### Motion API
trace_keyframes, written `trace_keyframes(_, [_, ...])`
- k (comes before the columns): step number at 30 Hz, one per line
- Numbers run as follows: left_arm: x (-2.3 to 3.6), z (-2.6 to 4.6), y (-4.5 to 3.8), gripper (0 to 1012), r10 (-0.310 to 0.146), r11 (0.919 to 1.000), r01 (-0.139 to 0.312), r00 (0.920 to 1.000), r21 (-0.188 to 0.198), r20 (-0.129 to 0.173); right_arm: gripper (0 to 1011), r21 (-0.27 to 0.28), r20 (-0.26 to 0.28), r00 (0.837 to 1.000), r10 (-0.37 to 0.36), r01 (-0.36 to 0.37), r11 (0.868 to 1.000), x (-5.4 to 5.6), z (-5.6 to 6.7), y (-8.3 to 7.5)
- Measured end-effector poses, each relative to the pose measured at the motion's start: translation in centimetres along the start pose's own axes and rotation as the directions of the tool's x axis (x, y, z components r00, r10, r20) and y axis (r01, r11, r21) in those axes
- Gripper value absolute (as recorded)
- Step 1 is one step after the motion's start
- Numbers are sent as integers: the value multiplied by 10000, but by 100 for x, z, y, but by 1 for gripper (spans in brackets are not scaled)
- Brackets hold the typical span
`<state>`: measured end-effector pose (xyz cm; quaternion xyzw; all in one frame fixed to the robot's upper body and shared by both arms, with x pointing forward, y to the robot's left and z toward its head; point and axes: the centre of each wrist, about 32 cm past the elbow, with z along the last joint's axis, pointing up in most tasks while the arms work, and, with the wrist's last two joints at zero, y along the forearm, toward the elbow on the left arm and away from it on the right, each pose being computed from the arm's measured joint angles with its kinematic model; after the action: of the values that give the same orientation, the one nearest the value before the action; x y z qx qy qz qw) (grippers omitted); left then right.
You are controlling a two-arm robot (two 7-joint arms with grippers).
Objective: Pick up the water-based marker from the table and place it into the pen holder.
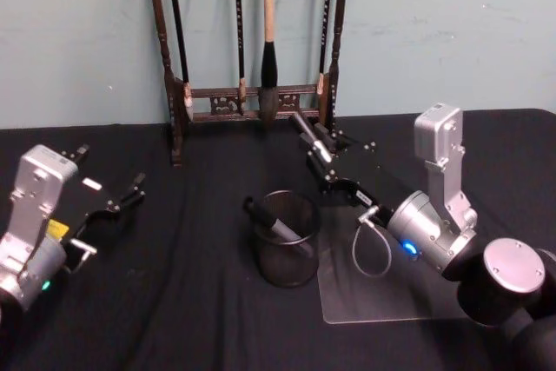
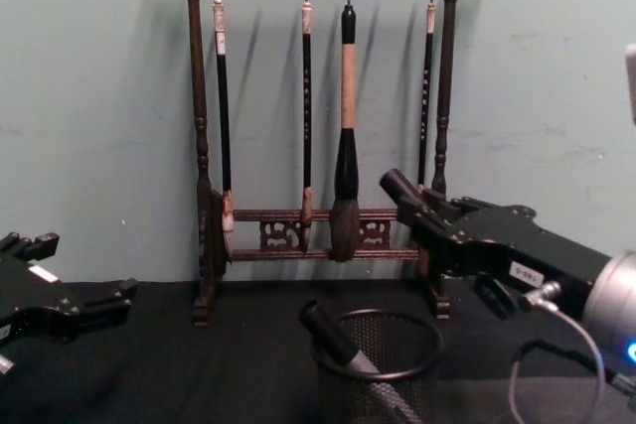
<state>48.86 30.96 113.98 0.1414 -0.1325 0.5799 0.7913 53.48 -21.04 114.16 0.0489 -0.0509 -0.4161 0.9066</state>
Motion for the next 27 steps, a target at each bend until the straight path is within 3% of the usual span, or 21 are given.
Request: trace_keyframes(27, [0,0,0,1009,0,10000,0,10000,1,0,242,-192,194,9930,1165,-1162,9930,-69,9,178])
